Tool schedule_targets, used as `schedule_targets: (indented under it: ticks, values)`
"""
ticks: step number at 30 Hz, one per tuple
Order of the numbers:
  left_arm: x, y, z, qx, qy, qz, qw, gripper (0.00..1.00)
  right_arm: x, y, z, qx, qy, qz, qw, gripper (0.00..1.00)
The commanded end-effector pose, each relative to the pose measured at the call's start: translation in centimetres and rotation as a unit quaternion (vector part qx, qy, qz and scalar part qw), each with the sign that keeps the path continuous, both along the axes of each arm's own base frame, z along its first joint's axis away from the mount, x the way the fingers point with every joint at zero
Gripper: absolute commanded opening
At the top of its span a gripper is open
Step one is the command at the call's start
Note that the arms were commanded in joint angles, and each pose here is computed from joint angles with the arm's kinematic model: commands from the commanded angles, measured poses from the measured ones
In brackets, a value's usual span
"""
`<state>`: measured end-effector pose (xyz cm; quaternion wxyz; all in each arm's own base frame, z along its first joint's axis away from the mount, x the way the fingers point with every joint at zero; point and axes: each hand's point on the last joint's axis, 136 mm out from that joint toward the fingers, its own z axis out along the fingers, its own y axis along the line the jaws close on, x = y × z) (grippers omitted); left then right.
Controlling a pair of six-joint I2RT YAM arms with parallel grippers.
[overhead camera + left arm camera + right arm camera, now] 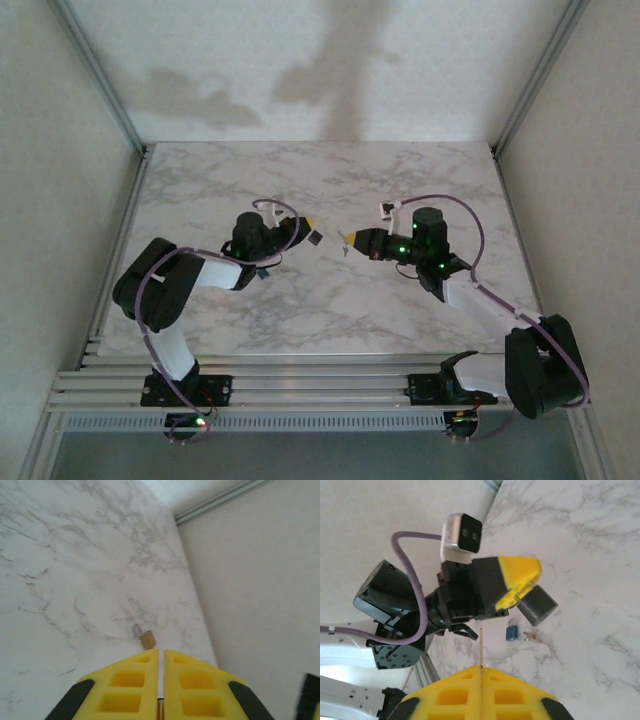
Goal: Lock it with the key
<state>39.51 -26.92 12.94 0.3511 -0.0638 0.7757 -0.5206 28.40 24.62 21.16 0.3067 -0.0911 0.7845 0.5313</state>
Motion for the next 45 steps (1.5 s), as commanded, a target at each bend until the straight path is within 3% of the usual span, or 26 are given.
schedule_targets:
  ticks: [1, 9, 21, 36, 45]
  values:
    - [0.2, -0.1, -4.0, 0.089, 0.042, -0.006, 0.995, 0.00, 0.1, -1.3, -0.2, -0.018, -0.016, -0.030, 0.999, 0.00]
    - [1.8, -0.8, -6.3, 0.188, 0.075, -0.001, 0.979, 0.00, -0.3, -2.4, 0.8, -0.022, -0.036, -0.054, 0.998, 0.00]
    - [3.0, -1.7, -8.8, 0.270, 0.112, -0.007, 0.956, 0.00, -0.5, -2.5, 0.8, -0.020, -0.035, -0.054, 0.998, 0.00]
    - [4.1, -1.5, -9.9, 0.333, 0.120, 0.002, 0.935, 0.00, -0.4, -2.6, 0.7, -0.020, -0.033, -0.056, 0.998, 0.00]
    - [4.4, -1.3, -10.2, 0.346, 0.118, 0.001, 0.931, 0.10, -0.4, -2.6, 0.4, -0.021, -0.030, -0.056, 0.998, 0.00]
